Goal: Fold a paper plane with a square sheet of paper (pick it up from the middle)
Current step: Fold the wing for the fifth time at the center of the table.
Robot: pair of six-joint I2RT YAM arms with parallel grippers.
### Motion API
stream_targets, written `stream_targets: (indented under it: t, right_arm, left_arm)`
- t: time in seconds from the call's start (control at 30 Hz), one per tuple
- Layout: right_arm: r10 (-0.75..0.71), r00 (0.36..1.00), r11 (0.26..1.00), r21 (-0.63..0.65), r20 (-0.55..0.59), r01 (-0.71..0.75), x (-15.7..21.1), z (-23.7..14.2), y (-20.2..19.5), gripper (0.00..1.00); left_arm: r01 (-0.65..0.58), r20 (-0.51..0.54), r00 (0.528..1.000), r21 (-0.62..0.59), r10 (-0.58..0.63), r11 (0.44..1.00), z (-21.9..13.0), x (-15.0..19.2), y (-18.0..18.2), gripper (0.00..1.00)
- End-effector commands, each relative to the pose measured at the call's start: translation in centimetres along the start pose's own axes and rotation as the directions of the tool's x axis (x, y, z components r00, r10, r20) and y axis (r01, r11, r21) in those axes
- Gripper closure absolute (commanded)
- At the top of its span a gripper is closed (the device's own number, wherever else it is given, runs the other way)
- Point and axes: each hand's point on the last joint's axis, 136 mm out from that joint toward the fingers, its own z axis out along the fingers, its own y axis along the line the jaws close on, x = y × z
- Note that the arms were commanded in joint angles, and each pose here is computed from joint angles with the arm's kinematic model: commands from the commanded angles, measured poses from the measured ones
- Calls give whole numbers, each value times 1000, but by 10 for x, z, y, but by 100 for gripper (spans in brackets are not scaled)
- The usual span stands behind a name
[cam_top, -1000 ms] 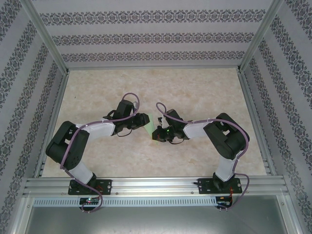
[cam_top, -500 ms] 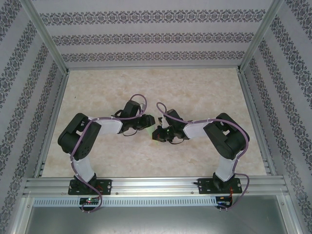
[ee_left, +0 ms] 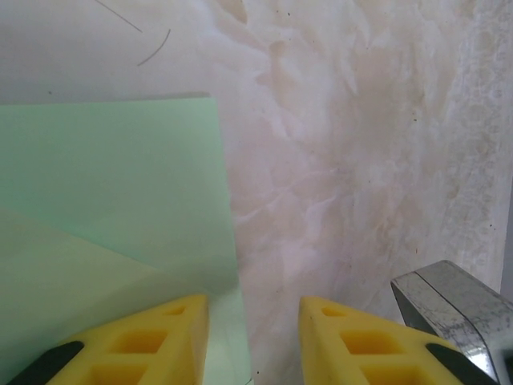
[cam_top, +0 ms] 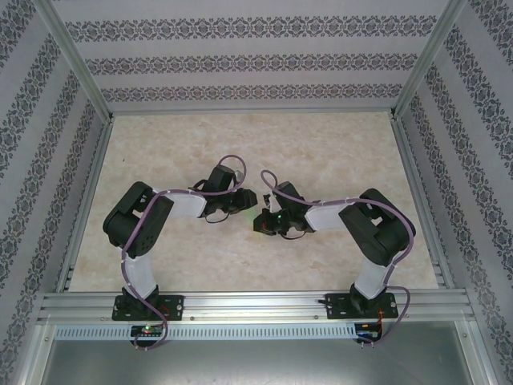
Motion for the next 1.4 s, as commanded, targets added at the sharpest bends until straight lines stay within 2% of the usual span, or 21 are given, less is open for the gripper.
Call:
stream_targets:
  t: [0.0,0.4,0.53,0.73,0.93,1.1,1.37]
  right_arm:
    - [100,990,989,120,-99,-88,38,-5,-36,100]
    - [91,979,992,107,-181,-72,75,-19,-42,100]
    - [39,991,991,133,-128,-22,61,-34,-31,100]
    - [-23,1000,997,71,17,22,18,-47,10,100]
    - [-30,1000,1000,2,-7,30,-2,-18,36,100]
    - [10,998,998,56,-62,-6,8,3,13,100]
    - [32,985,995,101,-169,-15,56,-8,-19,100]
  left_arm:
    - [44,1,999,-155,-45,987,7,8,42,65]
    - [53,2,999,-144,-53,988,6,9,40,65]
    - [49,-9,999,-134,-51,990,6,11,39,65]
    - [39,-22,999,-121,-42,992,6,13,36,65]
    - [37,-29,999,-115,-41,993,7,13,34,65]
    - [38,-31,999,-115,-42,993,7,13,34,64]
    - [49,-30,998,-119,-53,992,8,14,37,65]
